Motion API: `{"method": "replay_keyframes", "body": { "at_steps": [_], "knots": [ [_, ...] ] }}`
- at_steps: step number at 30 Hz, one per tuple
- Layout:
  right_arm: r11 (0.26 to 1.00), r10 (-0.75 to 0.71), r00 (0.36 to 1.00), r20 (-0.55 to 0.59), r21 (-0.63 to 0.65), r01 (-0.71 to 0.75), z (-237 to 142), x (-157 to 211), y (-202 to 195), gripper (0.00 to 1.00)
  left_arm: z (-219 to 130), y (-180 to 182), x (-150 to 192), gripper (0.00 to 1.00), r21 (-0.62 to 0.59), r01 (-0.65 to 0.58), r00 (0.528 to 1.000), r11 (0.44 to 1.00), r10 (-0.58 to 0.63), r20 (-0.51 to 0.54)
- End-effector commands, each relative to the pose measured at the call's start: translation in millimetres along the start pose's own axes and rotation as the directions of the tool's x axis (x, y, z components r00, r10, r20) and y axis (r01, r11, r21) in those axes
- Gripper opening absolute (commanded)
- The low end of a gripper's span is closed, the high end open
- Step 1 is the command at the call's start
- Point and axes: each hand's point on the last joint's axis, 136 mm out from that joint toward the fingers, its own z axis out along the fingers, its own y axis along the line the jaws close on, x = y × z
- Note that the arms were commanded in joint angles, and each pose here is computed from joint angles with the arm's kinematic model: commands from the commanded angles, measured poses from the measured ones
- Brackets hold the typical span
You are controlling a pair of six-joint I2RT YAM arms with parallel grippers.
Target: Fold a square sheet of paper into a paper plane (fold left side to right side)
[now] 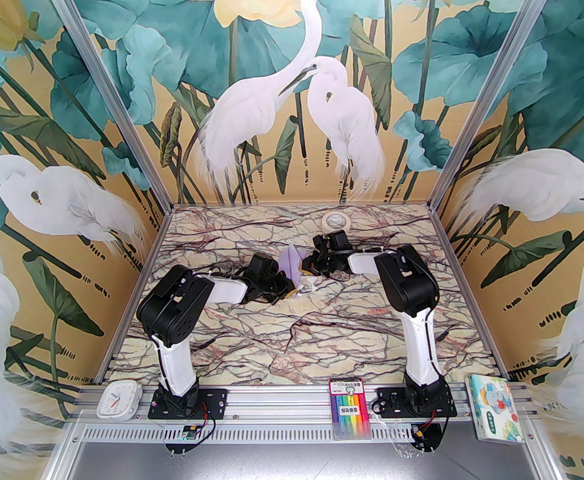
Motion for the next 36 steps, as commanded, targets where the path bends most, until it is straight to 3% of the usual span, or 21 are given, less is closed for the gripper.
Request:
{"method": "replay_keyframes", "body": {
  "at_steps": [1,12,19,26,36],
  "knots": [
    [0.995,0.012,1.000,0.015,0.100,-0.014,3,-4,-25,0.01,4,57,16,0.00,-0.197,0.063,0.997,0.978,-0.069,-0.026],
    [0.991,0.027,1.000,0.008,0.131,-0.028,4,-2,-33,0.01,-27,-24,-18,0.07,-0.076,-0.054,0.998,0.996,0.056,0.033],
    [0.992,0.031,1.000,0.005,0.123,-0.031,5,-1,-33,0.01,-19,-50,-51,0.06,-0.036,-0.101,0.993,0.994,0.103,0.050],
    [0.993,0.031,1.000,-0.003,0.118,-0.030,8,1,-32,0.01,5,-41,-60,0.05,-0.055,-0.096,0.995,0.994,0.097,0.018],
    [0.993,0.030,1.000,-0.004,0.112,-0.029,9,1,-30,0.01,13,2,-63,0.04,-0.214,-0.085,0.995,0.973,0.094,0.032]
  ]
}}
